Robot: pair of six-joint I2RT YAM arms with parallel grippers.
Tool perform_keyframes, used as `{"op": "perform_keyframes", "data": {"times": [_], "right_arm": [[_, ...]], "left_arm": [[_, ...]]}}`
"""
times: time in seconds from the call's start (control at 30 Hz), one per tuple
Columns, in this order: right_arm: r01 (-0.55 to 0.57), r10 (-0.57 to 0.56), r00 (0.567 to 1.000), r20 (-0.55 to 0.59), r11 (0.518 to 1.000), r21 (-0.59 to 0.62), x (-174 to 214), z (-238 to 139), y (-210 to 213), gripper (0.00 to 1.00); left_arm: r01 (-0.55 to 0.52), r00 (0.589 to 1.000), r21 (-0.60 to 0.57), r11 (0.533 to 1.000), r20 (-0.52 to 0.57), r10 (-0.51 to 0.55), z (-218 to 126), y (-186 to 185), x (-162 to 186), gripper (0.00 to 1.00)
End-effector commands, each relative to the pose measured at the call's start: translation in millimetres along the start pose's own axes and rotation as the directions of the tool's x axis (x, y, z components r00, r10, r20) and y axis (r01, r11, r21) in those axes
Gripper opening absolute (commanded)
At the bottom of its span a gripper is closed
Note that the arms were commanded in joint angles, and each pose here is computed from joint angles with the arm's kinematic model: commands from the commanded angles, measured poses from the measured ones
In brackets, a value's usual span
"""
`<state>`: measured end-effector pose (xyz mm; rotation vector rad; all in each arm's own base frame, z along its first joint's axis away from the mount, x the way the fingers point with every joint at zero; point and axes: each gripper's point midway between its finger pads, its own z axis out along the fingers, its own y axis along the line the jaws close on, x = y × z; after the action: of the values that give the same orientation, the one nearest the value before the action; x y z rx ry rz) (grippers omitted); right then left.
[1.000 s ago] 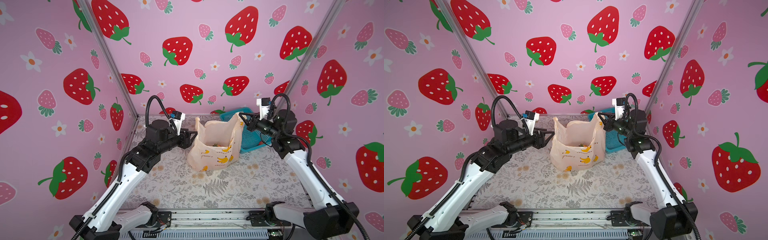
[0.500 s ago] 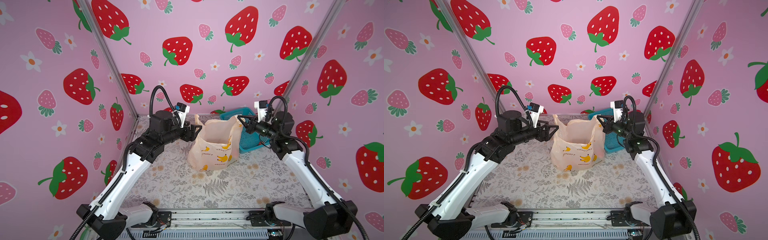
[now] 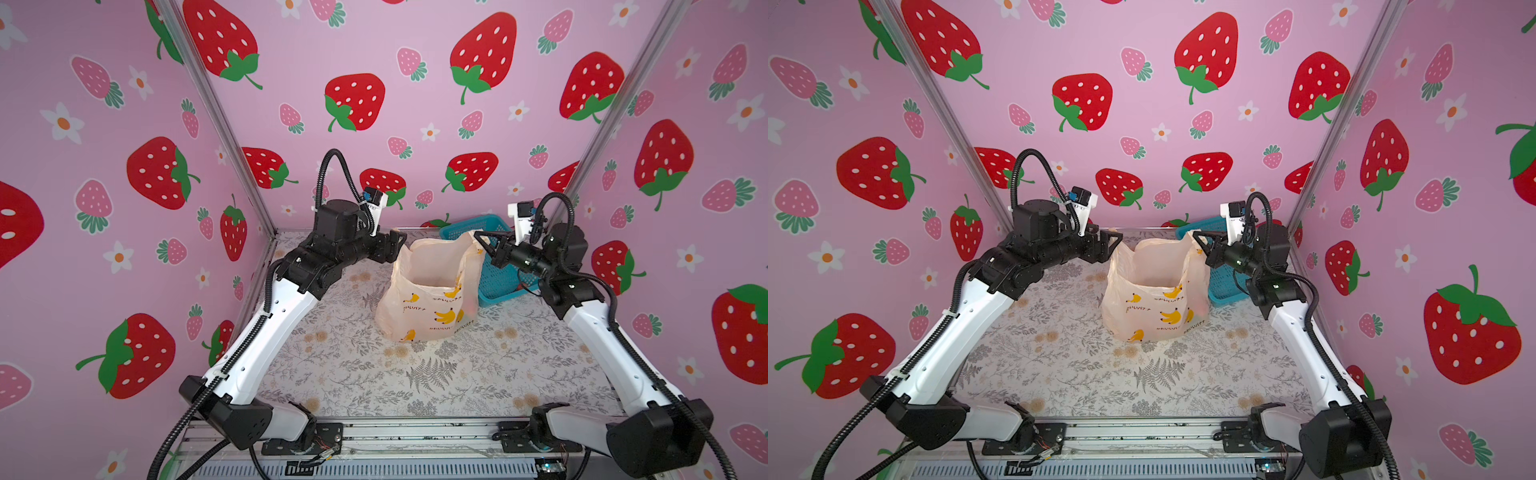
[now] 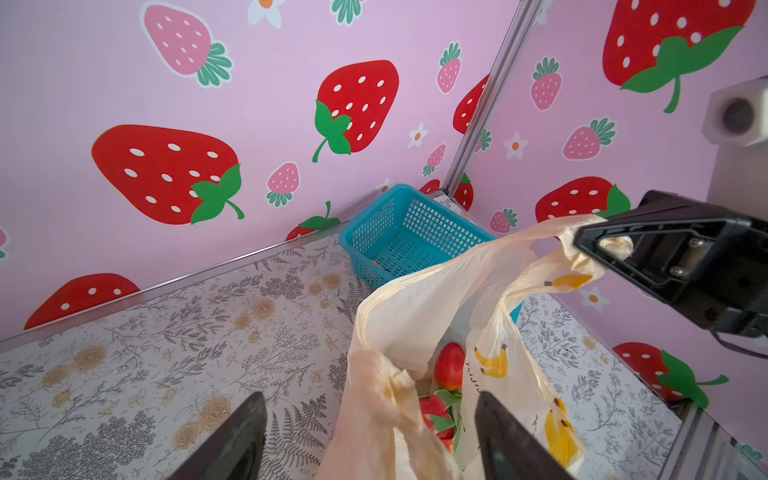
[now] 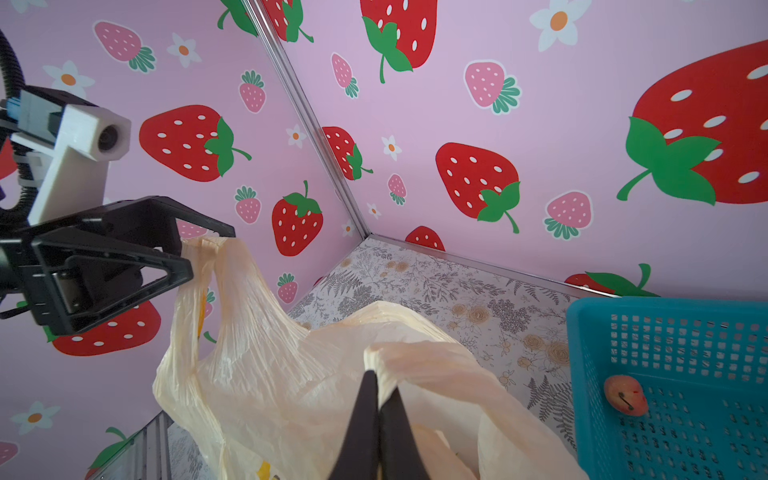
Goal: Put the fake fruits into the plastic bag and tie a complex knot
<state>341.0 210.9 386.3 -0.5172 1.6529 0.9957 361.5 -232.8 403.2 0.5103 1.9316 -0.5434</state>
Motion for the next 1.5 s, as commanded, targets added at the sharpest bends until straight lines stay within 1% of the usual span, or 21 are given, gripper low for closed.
{"op": "perform_keyframes", "data": {"times": [0.0,0.17,0.23,0.3,0.37,0.4,0.43,0.47,0.5,0.57,0.67,0.73,0.83,0.87,0.93,1.07,1.17,1.23,1.33,1.4,1.47], "right_arm": [[0.013,-0.013,1.000,0.012,1.000,-0.020,-1,-1,1,0.00],[0.020,-0.020,1.000,0.016,1.000,-0.017,-2,-4,3,0.00],[0.027,-0.026,0.999,0.022,1.000,-0.012,-6,-6,4,0.00],[0.040,-0.039,0.999,0.027,0.999,-0.005,-12,-10,5,0.00],[0.064,-0.065,0.997,0.031,0.998,0.024,-20,-17,6,0.00],[0.081,-0.083,0.996,0.036,0.996,0.043,-25,-22,8,0.00],[0.100,-0.103,0.994,0.042,0.993,0.067,-30,-27,9,0.00],[0.119,-0.124,0.991,0.049,0.989,0.091,-36,-33,11,0.00],[0.135,-0.142,0.988,0.054,0.985,0.112,-40,-38,13,0.00],[0.162,-0.172,0.984,0.055,0.975,0.154,-47,-48,16,0.00],[0.197,-0.210,0.976,0.048,0.961,0.193,-55,-61,22,0.00],[0.218,-0.230,0.973,0.031,0.952,0.216,-57,-65,22,0.00],[0.242,-0.250,0.968,-0.008,0.931,0.274,-60,-71,16,0.00],[0.250,-0.258,0.966,-0.012,0.922,0.297,-63,-74,15,0.00],[0.253,-0.261,0.965,-0.015,0.914,0.317,-65,-77,13,0.00],[0.243,-0.252,0.968,-0.007,0.924,0.295,-67,-71,14,0.00],[0.233,-0.240,0.971,-0.013,0.928,0.290,-63,-61,5,0.00],[0.222,-0.223,0.974,-0.034,0.925,0.308,-54,-55,-8,0.00],[0.211,-0.201,0.977,-0.067,0.898,0.387,-48,-50,-32,0.10],[0.216,-0.205,0.976,-0.072,0.869,0.445,-56,-52,-43,0.22],[0.223,-0.225,0.973,-0.054,0.846,0.484,-73,-55,-44,0.35]], "left_arm": [[-0.045,0.999,0.022,0.999,0.021,0.045,-2,-5,-14,0.69],[-0.050,0.999,-0.008,0.999,0.013,0.050,3,1,-16,0.45],[-0.041,0.999,-0.007,0.999,0.034,0.041,-2,0,-21,0.38],[-0.029,0.997,0.006,1.000,0.071,0.028,-11,-4,-30,0.29],[-0.014,0.993,0.029,0.999,0.118,0.010,-25,-10,-38,0.16],[-0.004,0.990,0.037,0.999,0.141,-0.001,-32,-12,-41,0.11],[0.013,0.986,0.052,0.999,0.167,-0.021,-39,-14,-43,0.07],[0.033,0.981,0.076,0.997,0.187,-0.047,-46,-17,-44,0.07],[0.055,0.976,0.103,0.993,0.205,-0.075,-53,-20,-46,0.02],[0.105,0.963,0.167,0.980,0.228,-0.142,-67,-26,-49,0.01],[0.165,0.946,0.202,0.965,0.246,-0.213,-84,-24,-51,0.00],[0.209,0.937,0.177,0.962,0.246,-0.249,-89,-14,-50,0.00],[0.283,0.921,0.097,0.954,0.251,-0.299,-93,10,-45,0.00],[0.300,0.917,0.076,0.951,0.252,-0.310,-93,16,-41,0.00],[0.307,0.917,0.085,0.948,0.239,-0.318,-90,16,-36,0.00],[0.318,0.914,0.182,0.931,0.202,-0.352,-81,3,-29,0.00],[0.338,0.908,0.219,0.915,0.180,-0.378,-74,-2,-24,0.00],[0.360,0.903,0.233,0.903,0.157,-0.401,-68,-3,-19,0.00],[0.391,0.894,0.246,0.887,0.126,-0.429,-64,-4,-13,0.00],[0.400,0.889,0.252,0.881,0.125,-0.440,-65,-5,-14,0.00],[0.406,0.885,0.260,0.876,0.130,-0.448,-68,-7,-18,0.00]]}}
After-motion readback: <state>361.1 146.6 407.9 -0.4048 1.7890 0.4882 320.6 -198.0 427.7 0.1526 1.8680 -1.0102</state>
